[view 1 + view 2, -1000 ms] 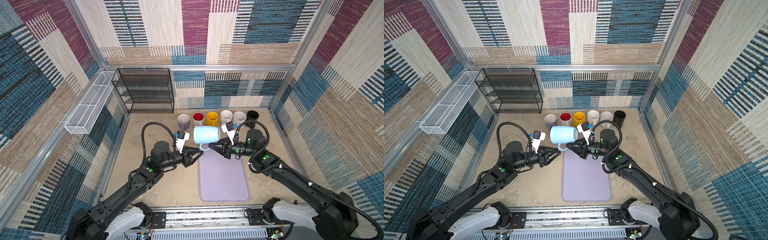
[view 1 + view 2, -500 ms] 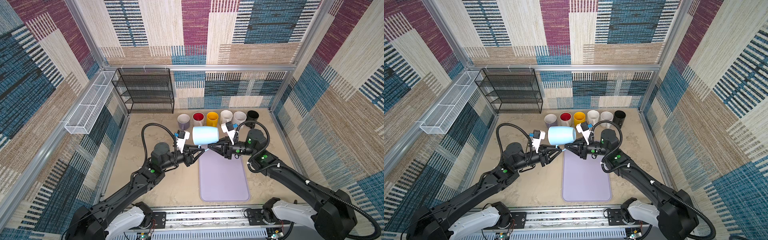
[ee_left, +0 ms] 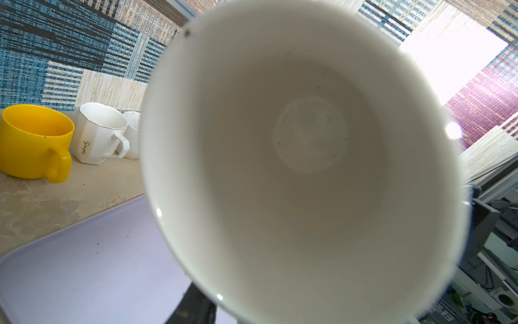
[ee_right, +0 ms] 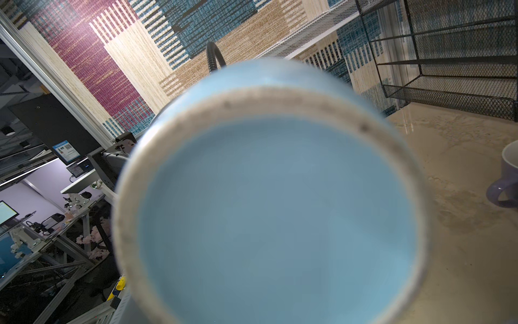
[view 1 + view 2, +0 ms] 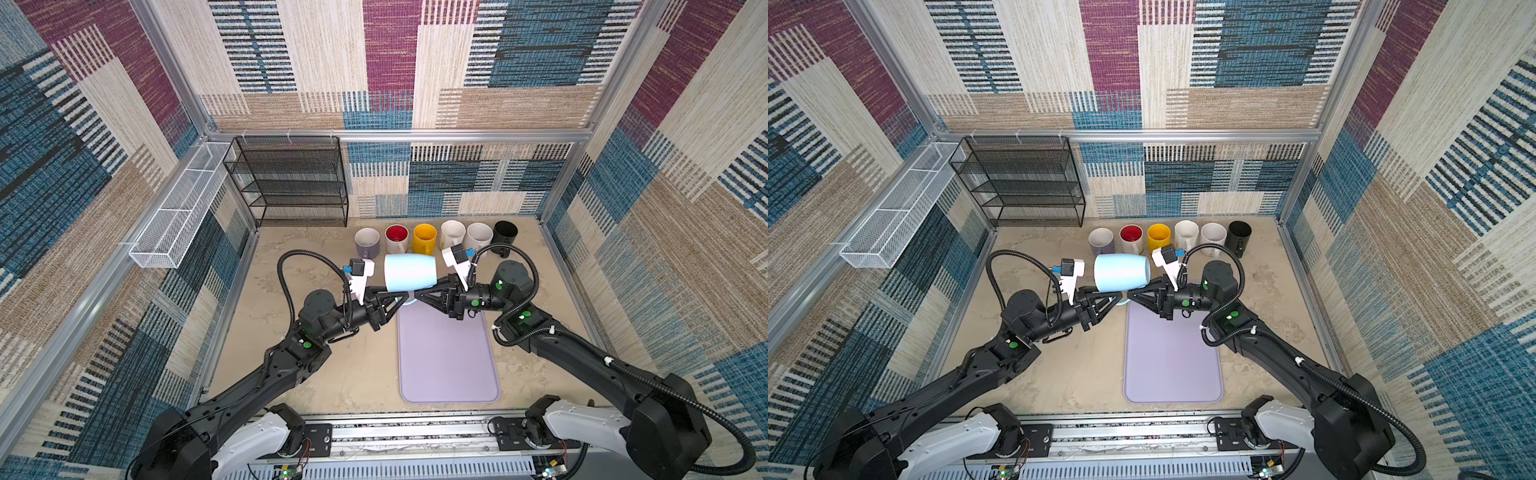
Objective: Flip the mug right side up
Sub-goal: 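Open the right gripper off the handle while the left gripper pulls the mug away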
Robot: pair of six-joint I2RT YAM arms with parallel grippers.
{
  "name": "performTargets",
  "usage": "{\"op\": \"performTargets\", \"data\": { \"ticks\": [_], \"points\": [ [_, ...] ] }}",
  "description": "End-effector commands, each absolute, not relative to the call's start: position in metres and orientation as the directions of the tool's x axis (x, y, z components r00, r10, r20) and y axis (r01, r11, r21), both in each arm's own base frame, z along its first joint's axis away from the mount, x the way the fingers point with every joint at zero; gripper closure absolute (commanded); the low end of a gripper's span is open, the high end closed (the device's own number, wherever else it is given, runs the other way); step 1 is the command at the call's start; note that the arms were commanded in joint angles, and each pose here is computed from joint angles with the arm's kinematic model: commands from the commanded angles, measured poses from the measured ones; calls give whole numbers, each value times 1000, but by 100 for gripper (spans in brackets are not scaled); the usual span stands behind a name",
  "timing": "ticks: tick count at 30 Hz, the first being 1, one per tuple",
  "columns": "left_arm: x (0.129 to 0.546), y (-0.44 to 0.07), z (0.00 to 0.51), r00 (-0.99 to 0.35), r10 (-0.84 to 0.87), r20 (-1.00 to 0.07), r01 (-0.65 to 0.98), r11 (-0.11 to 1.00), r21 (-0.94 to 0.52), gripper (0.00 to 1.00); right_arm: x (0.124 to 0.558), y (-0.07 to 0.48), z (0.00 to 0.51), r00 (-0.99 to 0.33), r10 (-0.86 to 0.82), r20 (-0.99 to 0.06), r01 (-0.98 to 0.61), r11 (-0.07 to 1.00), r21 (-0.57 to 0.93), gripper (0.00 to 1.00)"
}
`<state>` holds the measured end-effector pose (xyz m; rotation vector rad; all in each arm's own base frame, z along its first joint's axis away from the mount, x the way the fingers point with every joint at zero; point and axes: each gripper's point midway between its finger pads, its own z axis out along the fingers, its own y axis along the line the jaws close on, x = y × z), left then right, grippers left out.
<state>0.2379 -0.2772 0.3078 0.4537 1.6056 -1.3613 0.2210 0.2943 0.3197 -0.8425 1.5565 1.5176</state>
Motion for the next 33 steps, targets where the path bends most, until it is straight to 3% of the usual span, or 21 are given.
{"op": "performTargets", "data": {
  "ticks": [1, 26, 33],
  "points": [
    [233, -276, 330, -434, -338, -835, 812, 255, -525, 69, 211, 295, 336, -400, 91, -912, -916, -7, 401, 100],
    [216, -273, 347, -399, -377, -836, 856, 174, -487, 79, 196, 309, 333, -410, 79, -909, -910, -111, 400, 100],
    [215, -267, 349, -373, -403, -836, 859, 192, -475, 95, 196, 310, 329, -419, 72, -905, -905, -109, 411, 100]
  ]
}}
